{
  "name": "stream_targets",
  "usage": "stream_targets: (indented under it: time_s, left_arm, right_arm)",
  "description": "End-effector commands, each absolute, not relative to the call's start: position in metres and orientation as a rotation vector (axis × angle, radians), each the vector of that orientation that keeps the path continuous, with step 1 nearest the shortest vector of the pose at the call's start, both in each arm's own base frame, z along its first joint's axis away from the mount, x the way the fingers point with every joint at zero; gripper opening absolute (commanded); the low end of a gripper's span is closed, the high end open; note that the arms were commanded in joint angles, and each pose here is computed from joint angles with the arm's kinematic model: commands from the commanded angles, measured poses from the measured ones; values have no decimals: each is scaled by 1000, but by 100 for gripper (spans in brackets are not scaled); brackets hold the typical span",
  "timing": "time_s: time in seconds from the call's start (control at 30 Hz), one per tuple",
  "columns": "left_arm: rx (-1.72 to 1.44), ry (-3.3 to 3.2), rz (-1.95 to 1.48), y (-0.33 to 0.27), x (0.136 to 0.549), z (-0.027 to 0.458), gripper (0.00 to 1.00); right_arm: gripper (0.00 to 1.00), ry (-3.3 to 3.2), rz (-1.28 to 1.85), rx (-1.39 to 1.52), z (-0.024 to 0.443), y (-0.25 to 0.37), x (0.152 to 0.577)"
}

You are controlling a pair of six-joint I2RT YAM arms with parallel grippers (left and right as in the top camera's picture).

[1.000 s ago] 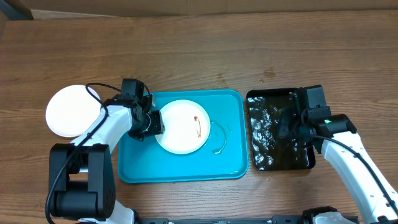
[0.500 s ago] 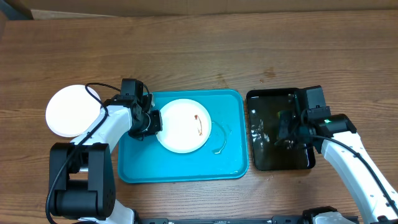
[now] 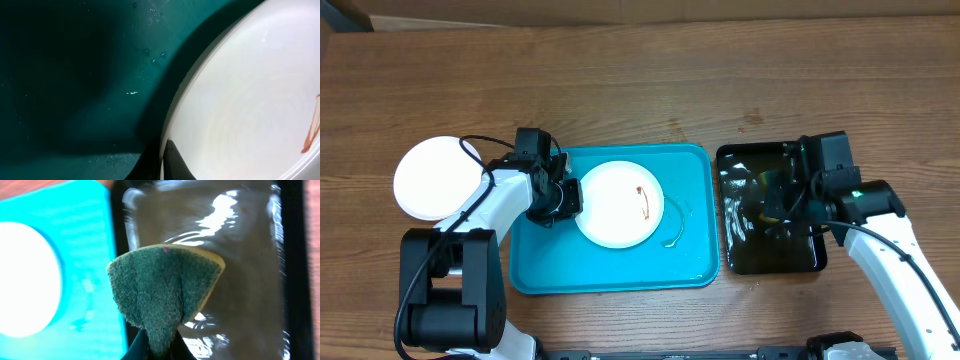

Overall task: Clean dirty plates on tray and stack at the side
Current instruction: 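Carry the sponge from the black tray onto the white plate, then scrub the white plate with the sponge while the left gripper holds it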

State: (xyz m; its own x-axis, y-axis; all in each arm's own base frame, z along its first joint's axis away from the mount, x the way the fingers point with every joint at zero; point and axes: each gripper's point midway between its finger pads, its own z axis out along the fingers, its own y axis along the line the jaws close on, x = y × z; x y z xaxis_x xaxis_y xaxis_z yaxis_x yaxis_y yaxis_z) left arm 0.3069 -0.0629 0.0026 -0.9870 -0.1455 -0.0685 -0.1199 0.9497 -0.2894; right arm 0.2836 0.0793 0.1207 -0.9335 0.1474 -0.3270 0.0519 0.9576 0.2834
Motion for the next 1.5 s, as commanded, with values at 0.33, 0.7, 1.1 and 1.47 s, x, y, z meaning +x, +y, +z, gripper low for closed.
stream_targets:
  time_s: [0.33, 0.7, 1.1, 1.47]
  left_arm:
    - [-104, 3081, -416, -82, 289, -16, 4]
    - [-98, 3078, -410, -82, 290, -16, 4]
    - [-98, 3079, -411, -82, 289, -16, 4]
    - [-98, 3082, -410, -82, 289, -16, 4]
  right_arm:
    - [4, 2501, 628, -445, 168, 207, 314]
    - [4, 2486, 201, -667, 83, 273, 318]
    - [29, 2485, 42, -677, 46, 275, 327]
    - [24, 2536, 93, -675, 36, 275, 316]
